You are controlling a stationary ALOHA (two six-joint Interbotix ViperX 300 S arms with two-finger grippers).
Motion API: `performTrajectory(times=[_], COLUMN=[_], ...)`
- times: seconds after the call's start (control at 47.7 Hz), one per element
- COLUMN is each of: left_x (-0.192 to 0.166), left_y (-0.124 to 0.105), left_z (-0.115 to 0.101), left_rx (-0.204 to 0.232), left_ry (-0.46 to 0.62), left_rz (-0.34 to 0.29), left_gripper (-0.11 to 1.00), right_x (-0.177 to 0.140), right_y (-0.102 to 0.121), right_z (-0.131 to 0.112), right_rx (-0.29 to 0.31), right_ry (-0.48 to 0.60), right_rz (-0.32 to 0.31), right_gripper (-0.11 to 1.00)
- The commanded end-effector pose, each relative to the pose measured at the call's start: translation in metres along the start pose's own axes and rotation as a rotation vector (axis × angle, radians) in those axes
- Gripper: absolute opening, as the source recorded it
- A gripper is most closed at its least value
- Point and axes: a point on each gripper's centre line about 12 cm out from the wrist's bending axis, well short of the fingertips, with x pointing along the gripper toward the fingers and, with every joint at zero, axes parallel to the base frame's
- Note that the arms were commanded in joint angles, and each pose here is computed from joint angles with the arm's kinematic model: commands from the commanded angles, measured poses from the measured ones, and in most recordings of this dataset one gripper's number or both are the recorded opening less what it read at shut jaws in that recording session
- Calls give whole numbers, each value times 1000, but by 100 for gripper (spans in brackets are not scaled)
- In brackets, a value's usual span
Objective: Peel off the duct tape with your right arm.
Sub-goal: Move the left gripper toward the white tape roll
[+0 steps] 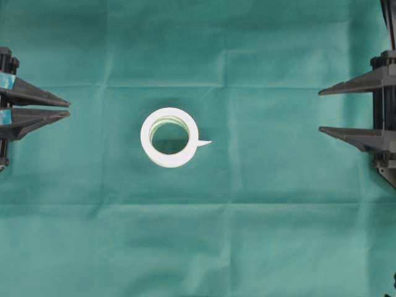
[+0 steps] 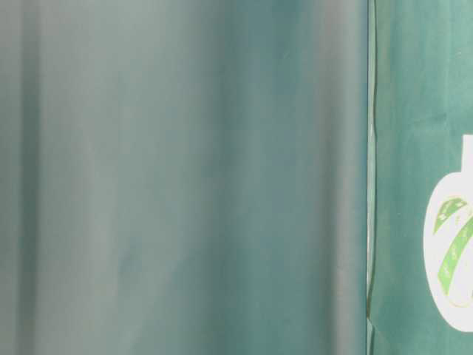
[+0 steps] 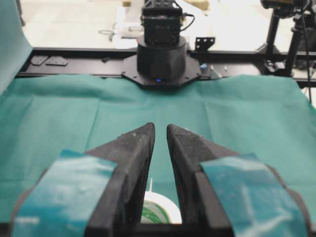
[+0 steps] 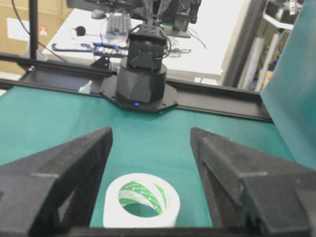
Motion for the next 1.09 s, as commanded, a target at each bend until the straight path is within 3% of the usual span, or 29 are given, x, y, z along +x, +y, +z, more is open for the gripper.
performTrajectory(times=[0.0, 0.042, 0.168, 0.272, 0.503, 0.776, 0.859, 0.922, 1.069], left_x=[-2, -4, -8, -10, -11, -10, -11, -11, -11], left_y=[-2, -2, -3, -4, -5, -10, -12, -12, -12], left_z=[0, -1, -7, -13, -17, -16, -17, -17, -18], left_rx=[-16, -16, -20, -31, -62, -66, -63, -65, -66], left_ry=[-23, -29, -27, -15, -4, -9, -12, -12, -10], left_rz=[-9, -10, -15, -22, -26, -54, -60, -60, -60], left_gripper=[24, 22, 1, 0, 1, 2, 15, 31, 74], right_x=[1, 0, -2, -3, -2, -1, -1, -1, -1], right_y=[-1, -1, -1, -1, -1, -1, -1, -1, -1], right_z=[-3, -5, -10, -15, -18, -20, -20, -19, -20], right_rx=[7, 7, 10, 21, 27, 30, 30, 35, 41], right_ry=[6, 3, -14, -5, 9, 18, 18, 14, 15], right_rz=[-4, -4, -4, -4, -4, -4, -4, -4, -4], right_gripper=[24, 22, -1, -9, -10, -10, -8, -3, 22])
